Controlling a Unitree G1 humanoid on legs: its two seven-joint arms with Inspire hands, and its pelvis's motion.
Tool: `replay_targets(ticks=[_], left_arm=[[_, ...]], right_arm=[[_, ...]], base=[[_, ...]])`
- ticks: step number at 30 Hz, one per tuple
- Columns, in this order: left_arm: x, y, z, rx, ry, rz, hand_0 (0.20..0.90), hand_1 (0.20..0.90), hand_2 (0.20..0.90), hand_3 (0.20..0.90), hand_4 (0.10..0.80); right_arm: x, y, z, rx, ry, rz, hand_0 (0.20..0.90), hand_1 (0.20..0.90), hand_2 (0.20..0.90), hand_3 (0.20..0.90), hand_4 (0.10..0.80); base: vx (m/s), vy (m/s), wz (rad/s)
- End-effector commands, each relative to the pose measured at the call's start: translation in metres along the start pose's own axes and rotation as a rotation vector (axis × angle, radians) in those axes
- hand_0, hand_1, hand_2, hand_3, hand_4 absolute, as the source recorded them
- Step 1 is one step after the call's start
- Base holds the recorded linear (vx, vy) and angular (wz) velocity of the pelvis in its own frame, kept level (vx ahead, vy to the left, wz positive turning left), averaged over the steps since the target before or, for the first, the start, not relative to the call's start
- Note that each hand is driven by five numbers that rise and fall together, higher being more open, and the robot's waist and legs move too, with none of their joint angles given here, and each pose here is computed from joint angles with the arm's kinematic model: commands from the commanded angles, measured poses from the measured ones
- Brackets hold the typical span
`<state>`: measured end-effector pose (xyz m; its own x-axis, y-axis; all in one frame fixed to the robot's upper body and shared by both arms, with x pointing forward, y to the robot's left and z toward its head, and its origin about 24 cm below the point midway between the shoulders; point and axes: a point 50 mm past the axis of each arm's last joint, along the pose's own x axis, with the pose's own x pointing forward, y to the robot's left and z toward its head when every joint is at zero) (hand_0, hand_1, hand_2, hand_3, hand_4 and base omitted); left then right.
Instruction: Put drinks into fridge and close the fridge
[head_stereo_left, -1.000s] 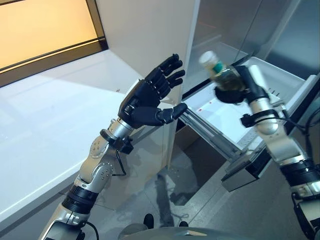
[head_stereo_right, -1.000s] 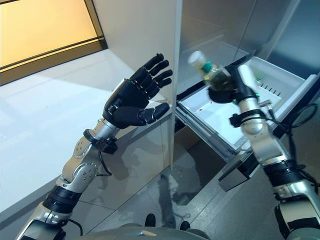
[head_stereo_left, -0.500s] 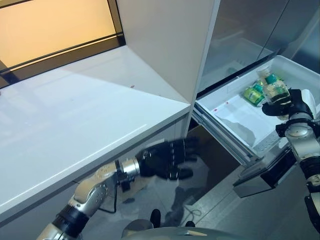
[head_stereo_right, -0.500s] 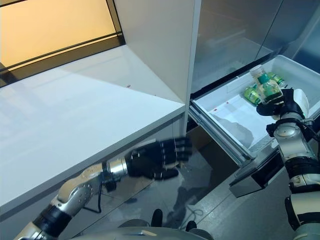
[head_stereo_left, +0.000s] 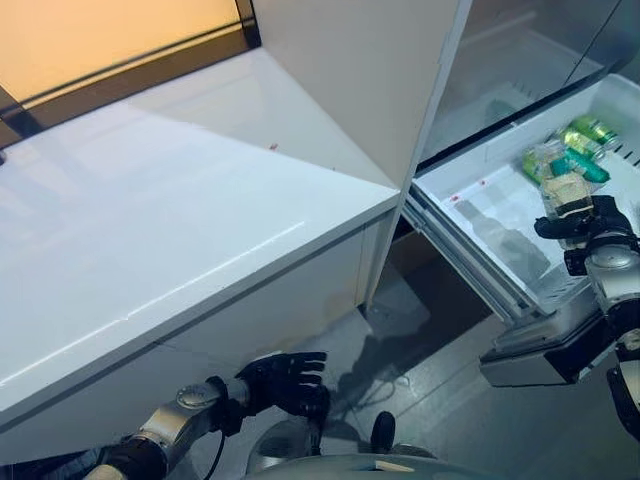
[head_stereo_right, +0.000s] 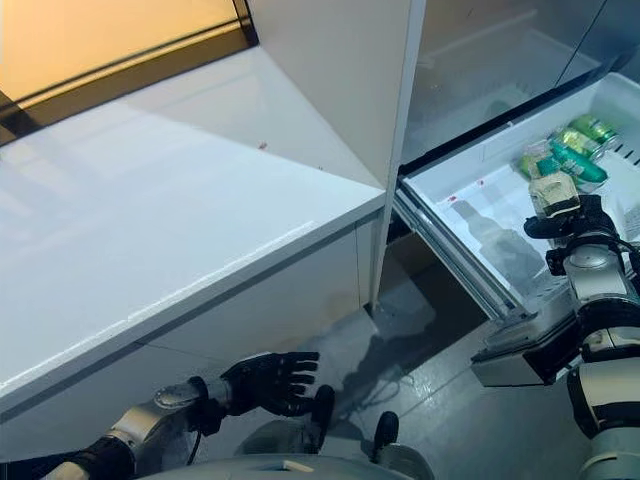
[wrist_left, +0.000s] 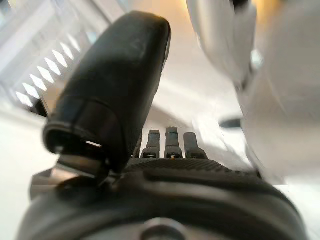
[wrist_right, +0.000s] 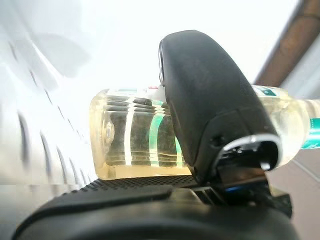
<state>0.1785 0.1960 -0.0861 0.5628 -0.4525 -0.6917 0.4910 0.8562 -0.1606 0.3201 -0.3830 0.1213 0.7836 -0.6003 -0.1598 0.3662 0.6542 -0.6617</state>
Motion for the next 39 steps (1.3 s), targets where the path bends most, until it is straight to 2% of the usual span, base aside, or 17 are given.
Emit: replay_targets(ticks=[1,8,16,17,18,19,30,39], left_arm=[[0.007,0.004,0.015,0.049,-0.128,0.097,0.900,0.900,0.900,0.900,0.800],[0.008,0.026,-0.010,0.038,-0.034,0.301,0.900,0.900,0.900,0.900,0.800],[0.001,0.045,-0.020,0.012,0.066,0.407,0.900,0.900,0.900,0.900,0.800],[0.000,0.047,-0.020,0.008,0.070,0.412,0.900,0.900,0.900,0.900,0.800],[-0.001,0.048,-0.020,0.009,0.072,0.412,0.900,0.900,0.900,0.900,0.800],[-0.001,0.048,-0.020,0.012,0.073,0.410,0.900,0.900,0.900,0.900,0.800],[0.002,0.044,-0.010,0.090,0.052,0.376,0.900,0.900,0.900,0.900,0.800],[-0.004,0.047,-0.027,0.074,0.119,0.415,0.900,0.900,0.900,0.900,0.800]], right_arm=[[0.001,-0.040,0.083,0.069,-0.236,-0.107,0.300,0.300,0.300,0.200,0.100],[0.005,-0.022,0.077,-0.038,-0.137,0.035,0.300,0.300,0.300,0.200,0.100],[0.006,-0.021,0.082,-0.231,-0.108,0.126,0.300,0.300,0.300,0.200,0.100],[0.005,-0.021,0.083,-0.272,-0.104,0.140,0.441,0.441,0.441,0.365,0.265],[0.005,-0.021,0.083,-0.304,-0.101,0.147,0.707,0.707,0.707,0.675,0.575],[0.005,-0.021,0.084,-0.334,-0.101,0.155,0.900,0.900,0.900,0.900,0.800],[0.003,-0.021,0.091,-0.431,-0.109,0.221,0.900,0.900,0.900,0.900,0.800],[0.000,-0.017,0.099,-0.394,-0.170,0.253,0.900,0.900,0.900,0.900,0.800]], base=[[-0.088,-0.051,-0.11],[-0.074,-0.036,-0.11],[-0.011,-0.002,-0.01],[0.000,0.000,0.00],[0.000,0.000,0.00],[0.000,0.000,0.00],[0.000,0.000,0.00],[-0.011,0.018,-0.02]])
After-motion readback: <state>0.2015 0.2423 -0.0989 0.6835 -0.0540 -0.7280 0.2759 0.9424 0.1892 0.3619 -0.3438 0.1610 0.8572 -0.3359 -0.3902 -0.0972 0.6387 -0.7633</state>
